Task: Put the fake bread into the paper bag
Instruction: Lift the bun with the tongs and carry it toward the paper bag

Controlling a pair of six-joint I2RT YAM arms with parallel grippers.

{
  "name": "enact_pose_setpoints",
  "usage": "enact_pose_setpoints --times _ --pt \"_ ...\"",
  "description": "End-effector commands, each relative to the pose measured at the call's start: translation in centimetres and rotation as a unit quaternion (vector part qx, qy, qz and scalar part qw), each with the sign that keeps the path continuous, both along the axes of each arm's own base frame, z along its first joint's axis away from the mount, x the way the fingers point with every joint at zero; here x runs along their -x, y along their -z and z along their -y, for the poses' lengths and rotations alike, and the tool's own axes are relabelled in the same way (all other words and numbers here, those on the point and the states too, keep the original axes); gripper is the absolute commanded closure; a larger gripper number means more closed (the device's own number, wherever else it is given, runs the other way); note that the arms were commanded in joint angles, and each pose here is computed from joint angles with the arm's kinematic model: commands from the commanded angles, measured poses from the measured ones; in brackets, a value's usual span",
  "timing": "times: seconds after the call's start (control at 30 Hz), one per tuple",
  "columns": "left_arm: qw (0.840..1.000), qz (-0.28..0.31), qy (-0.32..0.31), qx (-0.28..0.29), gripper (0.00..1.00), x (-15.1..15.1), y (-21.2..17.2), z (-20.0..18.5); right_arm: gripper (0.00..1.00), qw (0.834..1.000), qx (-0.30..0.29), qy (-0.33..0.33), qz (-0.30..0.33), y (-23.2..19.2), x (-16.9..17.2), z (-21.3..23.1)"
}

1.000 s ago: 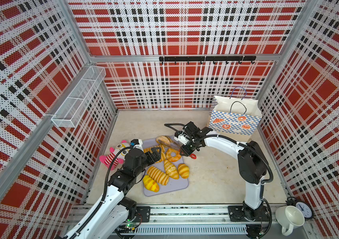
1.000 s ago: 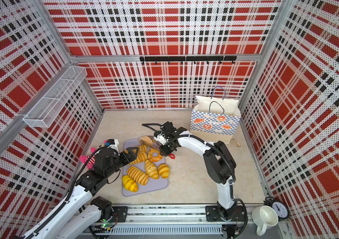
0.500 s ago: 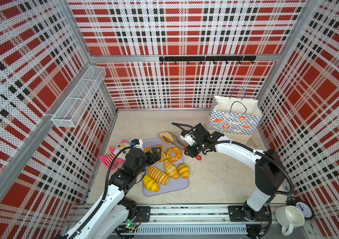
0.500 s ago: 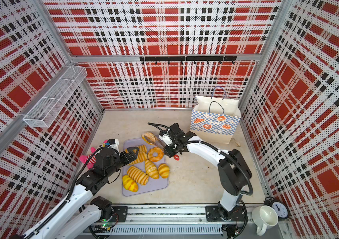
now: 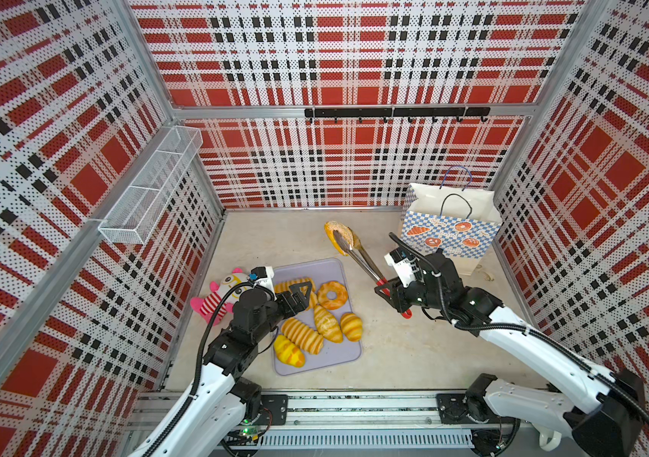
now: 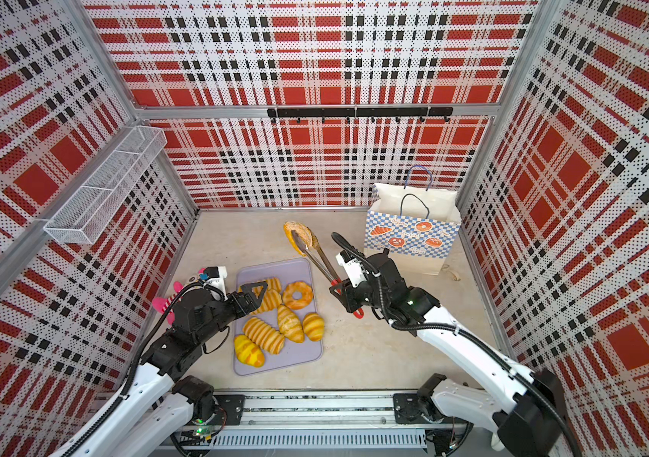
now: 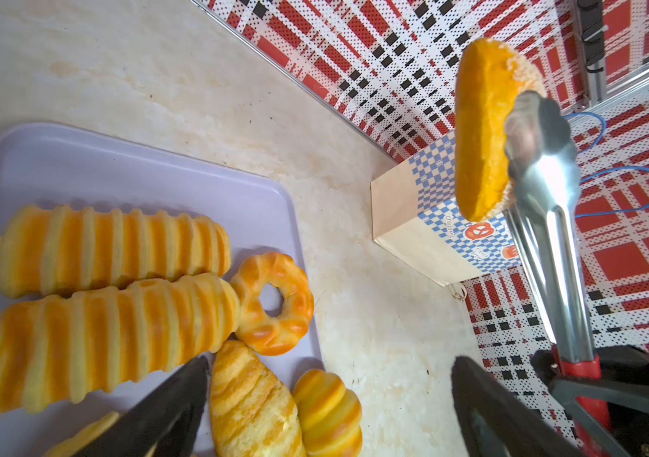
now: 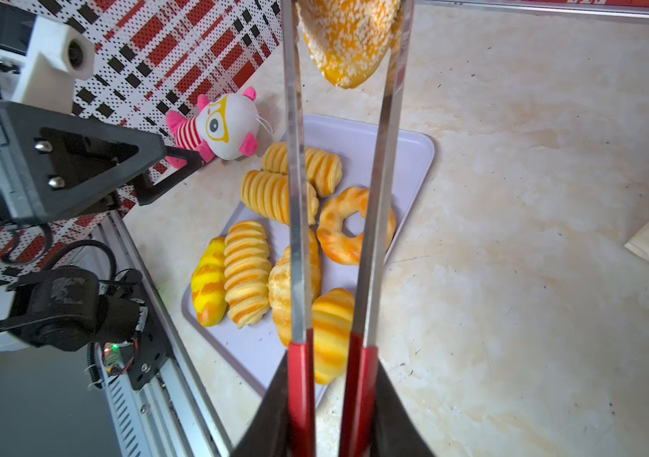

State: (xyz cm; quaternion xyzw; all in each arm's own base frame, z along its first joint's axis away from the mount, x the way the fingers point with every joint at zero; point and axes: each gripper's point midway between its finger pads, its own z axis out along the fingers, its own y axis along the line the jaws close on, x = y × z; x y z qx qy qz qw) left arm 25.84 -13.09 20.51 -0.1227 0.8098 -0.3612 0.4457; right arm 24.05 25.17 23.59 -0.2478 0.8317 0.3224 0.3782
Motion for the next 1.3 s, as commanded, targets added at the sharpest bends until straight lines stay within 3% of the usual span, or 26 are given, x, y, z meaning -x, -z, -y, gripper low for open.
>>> enact_pose_setpoints --times 0.0,0.27,0.53,0.97,1.13,1.27 --pt "0.999 0.033 0.03 0.015 0.02 0.4 -1.4 0.8 0.75 0.998 -0.052 0.007 0.032 -3.0 1.0 0.7" --pt "0.991 0.078 0.097 0.048 0.02 2.0 -3.6 2.9 0.74 0.993 -0.091 0.022 0.074 -6.3 3.9 3.5" --pt "0.979 0.119 0.139 0.089 0.02 3.5 -6.0 5.1 0.75 0.982 -0.095 0.099 0.134 -10.3 4.9 8.0" --pt "0.958 0.22 0.166 0.083 0.02 3.1 -12.0 9.0 0.73 0.938 0.005 0.296 0.183 -13.2 0.1 14.1" --pt "0.955 0.228 0.18 0.06 0.02 1.8 -11.8 10.4 0.74 0.921 0.079 0.336 0.179 -12.3 -2.7 14.7" --pt "0.956 0.219 0.181 0.067 0.02 0.4 -10.6 10.1 0.74 0.92 0.108 0.341 0.16 -11.1 -5.0 14.5"
